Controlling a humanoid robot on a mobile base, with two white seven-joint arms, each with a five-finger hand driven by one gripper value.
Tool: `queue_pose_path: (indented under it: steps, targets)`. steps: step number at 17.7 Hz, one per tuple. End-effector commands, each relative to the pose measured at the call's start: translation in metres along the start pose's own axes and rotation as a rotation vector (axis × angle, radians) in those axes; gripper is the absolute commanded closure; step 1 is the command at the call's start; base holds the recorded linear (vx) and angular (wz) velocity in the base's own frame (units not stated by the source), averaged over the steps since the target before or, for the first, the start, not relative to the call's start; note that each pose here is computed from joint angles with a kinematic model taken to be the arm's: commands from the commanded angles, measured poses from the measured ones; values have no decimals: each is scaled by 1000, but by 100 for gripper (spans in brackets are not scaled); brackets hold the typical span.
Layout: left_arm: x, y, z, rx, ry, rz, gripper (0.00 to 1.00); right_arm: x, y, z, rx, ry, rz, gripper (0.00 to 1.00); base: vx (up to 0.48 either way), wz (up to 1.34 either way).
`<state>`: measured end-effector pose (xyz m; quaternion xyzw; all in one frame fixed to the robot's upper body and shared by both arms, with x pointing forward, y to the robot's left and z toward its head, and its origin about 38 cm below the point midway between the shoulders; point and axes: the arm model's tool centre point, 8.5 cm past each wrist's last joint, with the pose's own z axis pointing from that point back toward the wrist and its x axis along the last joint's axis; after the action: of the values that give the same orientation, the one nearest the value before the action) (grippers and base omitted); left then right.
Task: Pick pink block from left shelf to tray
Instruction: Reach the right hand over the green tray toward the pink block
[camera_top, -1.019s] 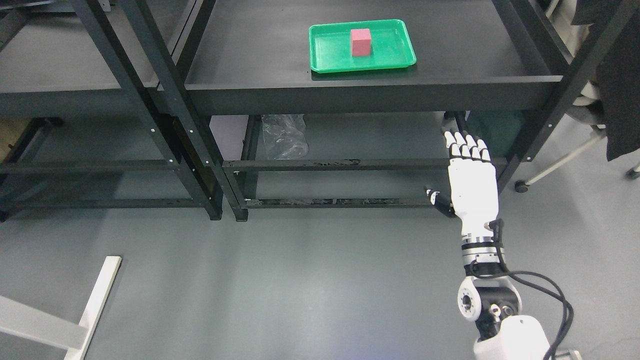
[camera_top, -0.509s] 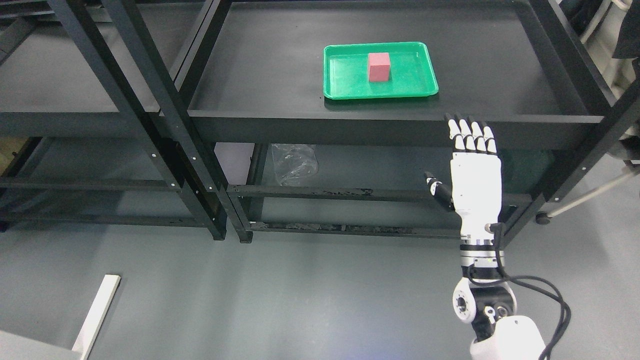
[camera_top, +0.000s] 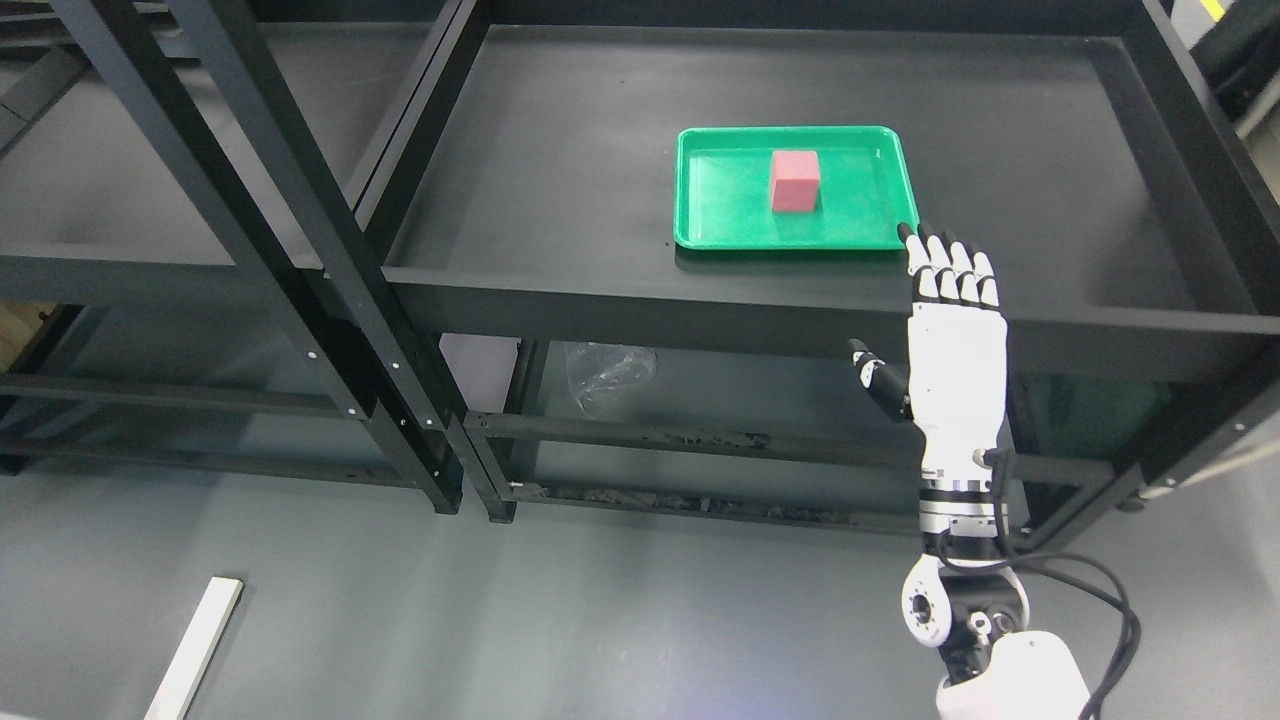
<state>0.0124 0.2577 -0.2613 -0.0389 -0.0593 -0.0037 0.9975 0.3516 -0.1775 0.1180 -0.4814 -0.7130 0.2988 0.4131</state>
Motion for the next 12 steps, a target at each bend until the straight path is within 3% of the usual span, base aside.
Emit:
queue_pose_path:
  steps: [1,9,12]
  targets:
    - [-7,10,2,15,3,-2,0,-6,4,7,43,11,-5,2,228,96]
    - [-7,10,2,15,3,-2,0,-7,6,8,61,21,-26,2,225,68]
    - [-7,10,2,15,3,-2,0,-7,12,7,129,25,-37,1,228,4]
